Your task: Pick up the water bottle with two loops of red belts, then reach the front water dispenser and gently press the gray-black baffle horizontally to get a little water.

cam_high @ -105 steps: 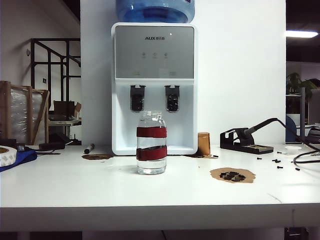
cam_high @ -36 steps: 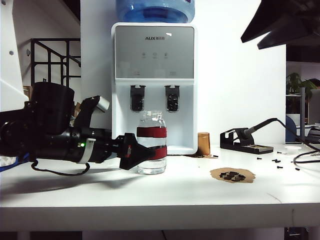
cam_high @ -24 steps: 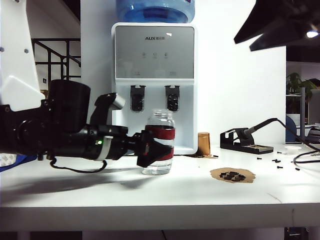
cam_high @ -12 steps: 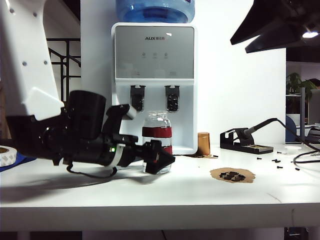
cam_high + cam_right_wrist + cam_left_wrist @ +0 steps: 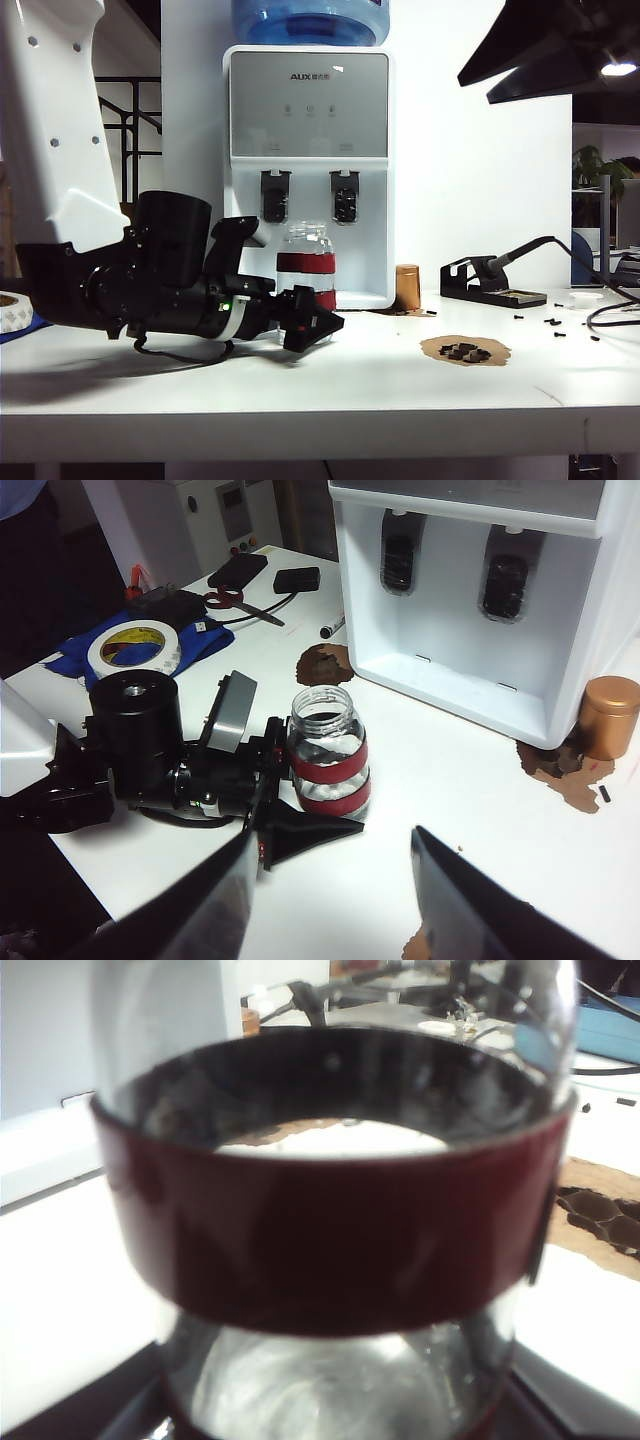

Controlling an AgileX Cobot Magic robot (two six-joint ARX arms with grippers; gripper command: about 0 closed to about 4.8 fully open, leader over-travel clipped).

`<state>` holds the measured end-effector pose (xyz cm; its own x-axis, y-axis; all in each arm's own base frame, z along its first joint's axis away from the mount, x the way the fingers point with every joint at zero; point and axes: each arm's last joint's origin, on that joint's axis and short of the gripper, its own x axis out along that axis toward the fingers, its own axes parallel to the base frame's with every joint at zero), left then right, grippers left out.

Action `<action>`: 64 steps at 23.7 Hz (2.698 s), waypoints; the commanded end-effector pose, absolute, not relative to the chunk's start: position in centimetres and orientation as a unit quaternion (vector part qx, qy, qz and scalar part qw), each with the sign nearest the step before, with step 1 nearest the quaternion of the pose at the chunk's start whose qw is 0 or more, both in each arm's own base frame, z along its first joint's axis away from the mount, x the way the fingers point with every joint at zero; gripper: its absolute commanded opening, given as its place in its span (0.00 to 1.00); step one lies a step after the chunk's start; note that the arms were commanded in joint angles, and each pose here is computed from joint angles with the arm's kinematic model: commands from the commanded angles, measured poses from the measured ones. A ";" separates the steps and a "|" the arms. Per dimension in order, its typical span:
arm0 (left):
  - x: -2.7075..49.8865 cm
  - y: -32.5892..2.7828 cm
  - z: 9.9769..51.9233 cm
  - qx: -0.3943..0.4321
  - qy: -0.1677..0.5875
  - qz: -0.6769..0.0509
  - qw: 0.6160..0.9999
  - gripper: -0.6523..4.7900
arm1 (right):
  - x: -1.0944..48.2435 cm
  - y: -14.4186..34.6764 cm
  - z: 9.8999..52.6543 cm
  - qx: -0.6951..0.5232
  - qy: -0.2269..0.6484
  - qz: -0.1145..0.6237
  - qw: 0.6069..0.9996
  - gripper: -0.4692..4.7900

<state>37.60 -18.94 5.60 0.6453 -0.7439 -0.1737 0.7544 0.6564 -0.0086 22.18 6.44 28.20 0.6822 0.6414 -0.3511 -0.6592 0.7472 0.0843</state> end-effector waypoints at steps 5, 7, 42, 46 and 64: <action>37.8 -18.8 6.0 0.034 0.068 -0.388 0.918 0.11 | 22.3 6.5 28.8 -0.030 0.161 0.354 0.921 0.57; 38.4 -18.6 6.3 0.033 0.064 -0.370 0.926 0.11 | 22.3 6.5 28.9 -0.030 0.156 0.354 0.922 0.57; 47.3 -17.3 13.4 0.013 0.060 -0.218 0.974 0.11 | 22.4 6.7 29.4 -0.024 0.130 0.380 0.915 0.57; 47.3 -17.4 13.3 0.013 0.061 -0.218 0.974 0.11 | 22.4 6.7 29.4 -0.024 0.130 0.380 0.915 0.57; 50.5 -16.9 13.7 0.004 0.053 -0.190 0.980 0.11 | 22.3 6.7 29.4 -0.024 0.129 0.381 0.915 0.57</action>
